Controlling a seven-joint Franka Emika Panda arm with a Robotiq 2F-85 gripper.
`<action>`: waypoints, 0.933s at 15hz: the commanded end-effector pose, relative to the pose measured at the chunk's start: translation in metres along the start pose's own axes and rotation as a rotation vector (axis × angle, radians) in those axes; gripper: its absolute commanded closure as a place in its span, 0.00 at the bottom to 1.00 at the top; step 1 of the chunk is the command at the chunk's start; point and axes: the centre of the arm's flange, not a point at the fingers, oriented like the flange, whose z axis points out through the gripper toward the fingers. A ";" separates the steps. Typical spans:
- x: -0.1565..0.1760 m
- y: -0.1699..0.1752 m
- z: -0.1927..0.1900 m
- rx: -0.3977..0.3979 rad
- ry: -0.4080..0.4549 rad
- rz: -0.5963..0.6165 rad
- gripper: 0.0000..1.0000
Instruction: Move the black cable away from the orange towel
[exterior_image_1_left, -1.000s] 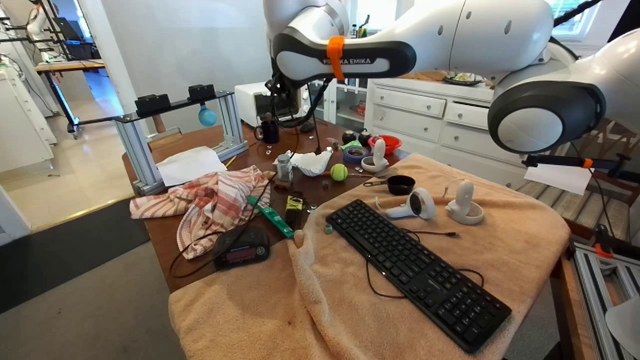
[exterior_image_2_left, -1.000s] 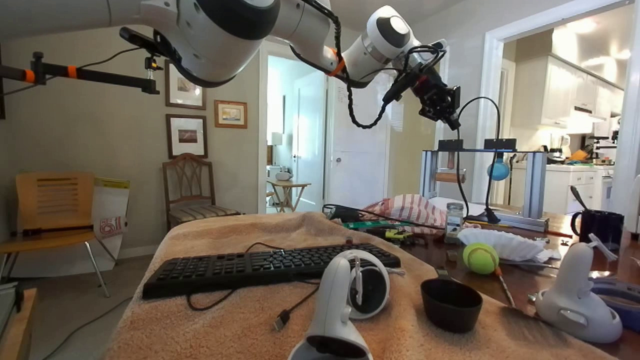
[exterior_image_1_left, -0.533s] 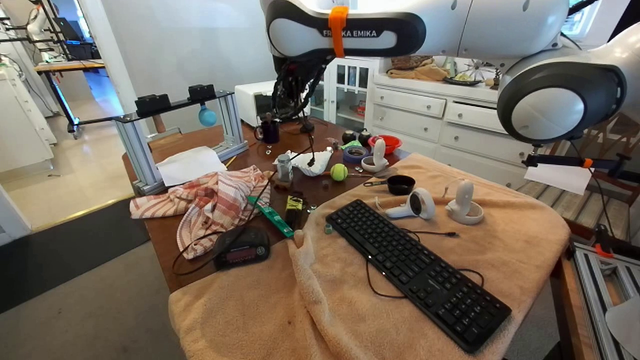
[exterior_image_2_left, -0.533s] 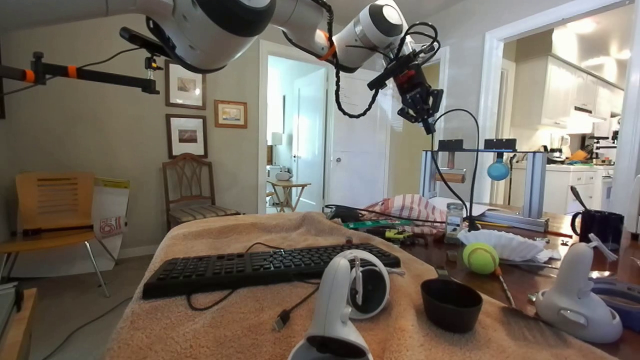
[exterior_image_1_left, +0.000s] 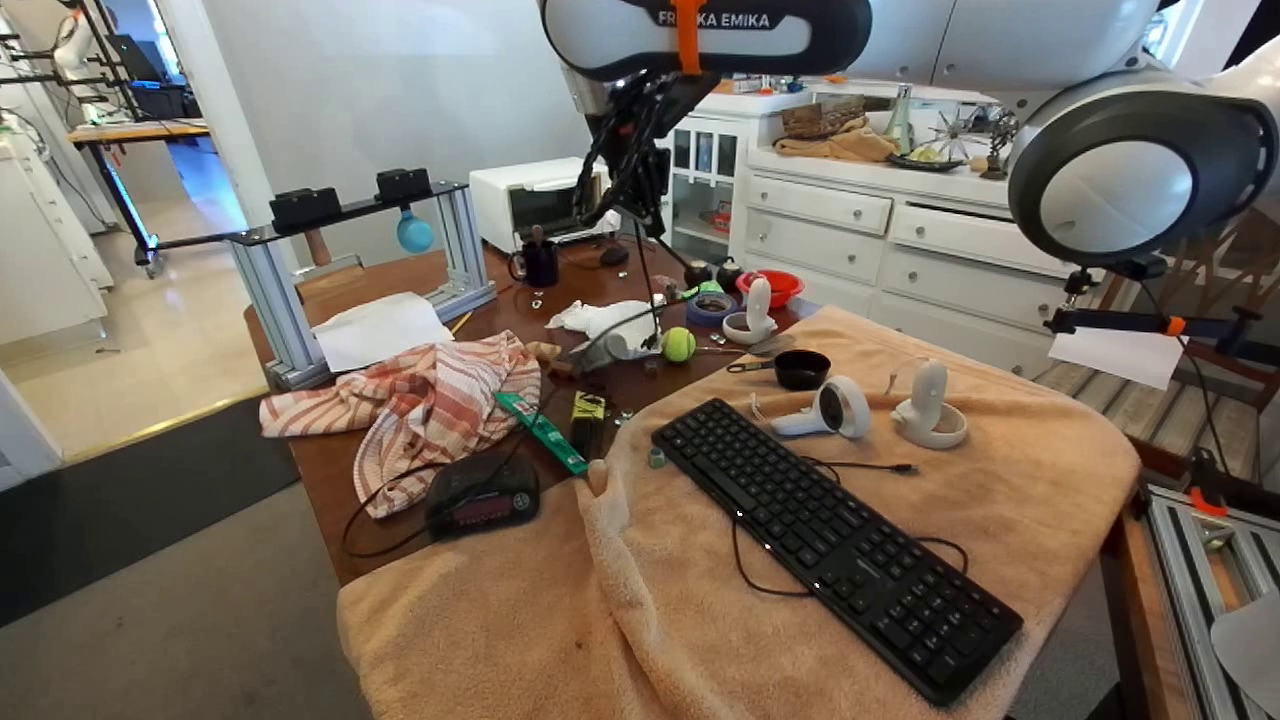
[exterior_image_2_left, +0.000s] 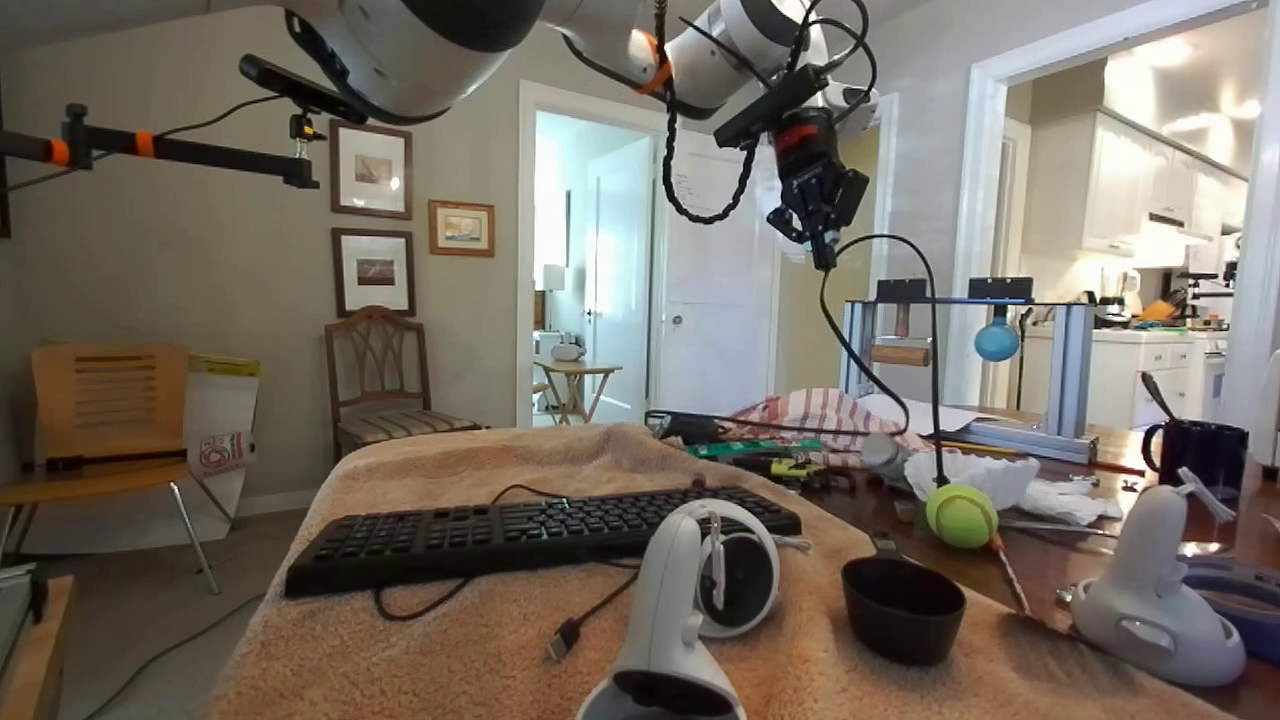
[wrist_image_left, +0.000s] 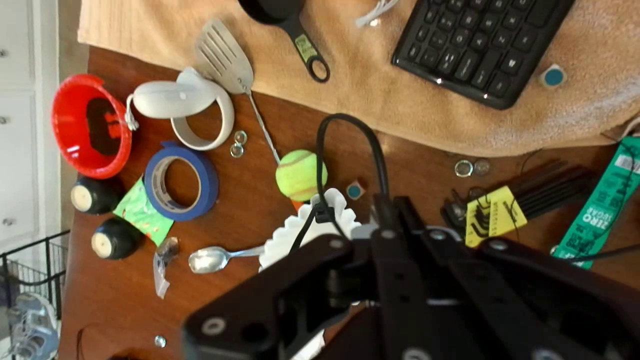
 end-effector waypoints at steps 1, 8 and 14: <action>-0.066 -0.001 0.042 0.043 -0.079 0.021 0.99; -0.043 -0.009 0.077 0.153 -0.139 -0.040 0.99; -0.035 -0.007 0.100 0.213 -0.104 -0.036 0.49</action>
